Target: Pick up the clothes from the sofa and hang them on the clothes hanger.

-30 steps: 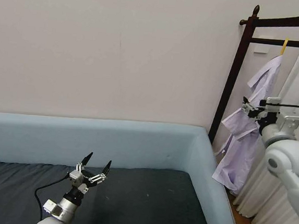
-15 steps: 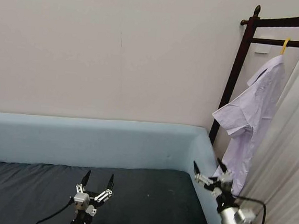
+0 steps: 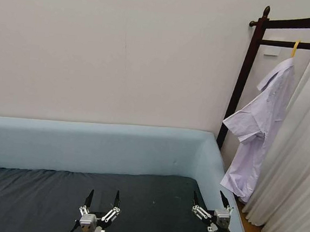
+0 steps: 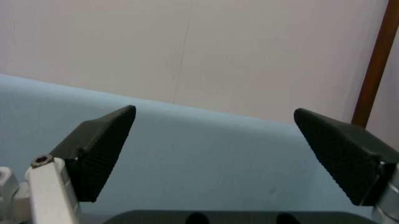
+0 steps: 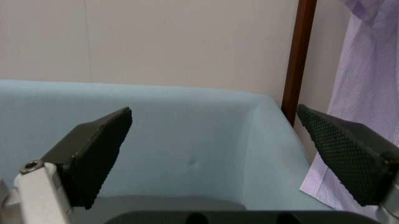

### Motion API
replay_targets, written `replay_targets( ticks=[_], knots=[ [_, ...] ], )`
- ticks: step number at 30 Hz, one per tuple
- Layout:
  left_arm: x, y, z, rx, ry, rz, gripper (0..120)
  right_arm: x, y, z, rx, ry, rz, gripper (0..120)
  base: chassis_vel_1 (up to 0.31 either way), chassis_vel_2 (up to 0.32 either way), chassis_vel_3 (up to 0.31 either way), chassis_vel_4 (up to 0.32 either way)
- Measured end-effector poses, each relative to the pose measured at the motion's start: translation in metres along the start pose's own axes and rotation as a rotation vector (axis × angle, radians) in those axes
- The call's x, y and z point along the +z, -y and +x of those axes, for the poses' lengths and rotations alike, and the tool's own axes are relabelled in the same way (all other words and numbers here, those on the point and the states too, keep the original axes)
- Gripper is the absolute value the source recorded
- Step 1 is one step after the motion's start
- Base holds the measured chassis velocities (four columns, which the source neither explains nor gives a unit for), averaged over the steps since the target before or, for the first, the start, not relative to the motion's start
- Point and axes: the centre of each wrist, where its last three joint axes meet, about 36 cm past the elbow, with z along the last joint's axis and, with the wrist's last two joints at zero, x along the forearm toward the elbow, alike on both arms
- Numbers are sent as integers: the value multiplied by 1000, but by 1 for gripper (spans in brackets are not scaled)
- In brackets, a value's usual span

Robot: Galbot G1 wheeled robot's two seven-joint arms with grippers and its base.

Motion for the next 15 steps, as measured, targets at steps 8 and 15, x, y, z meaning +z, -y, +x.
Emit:
replay_targets(
  ticks=[8, 15],
  knots=[
    [0, 0, -1, 3, 0, 2, 100, -1, 1, -2, -1, -1, -2, 100, 0, 0, 0, 0],
    [0, -1, -1, 4, -1, 2, 100, -1, 1, -2, -1, -1, -3, 100, 0, 0, 0, 0]
  ],
)
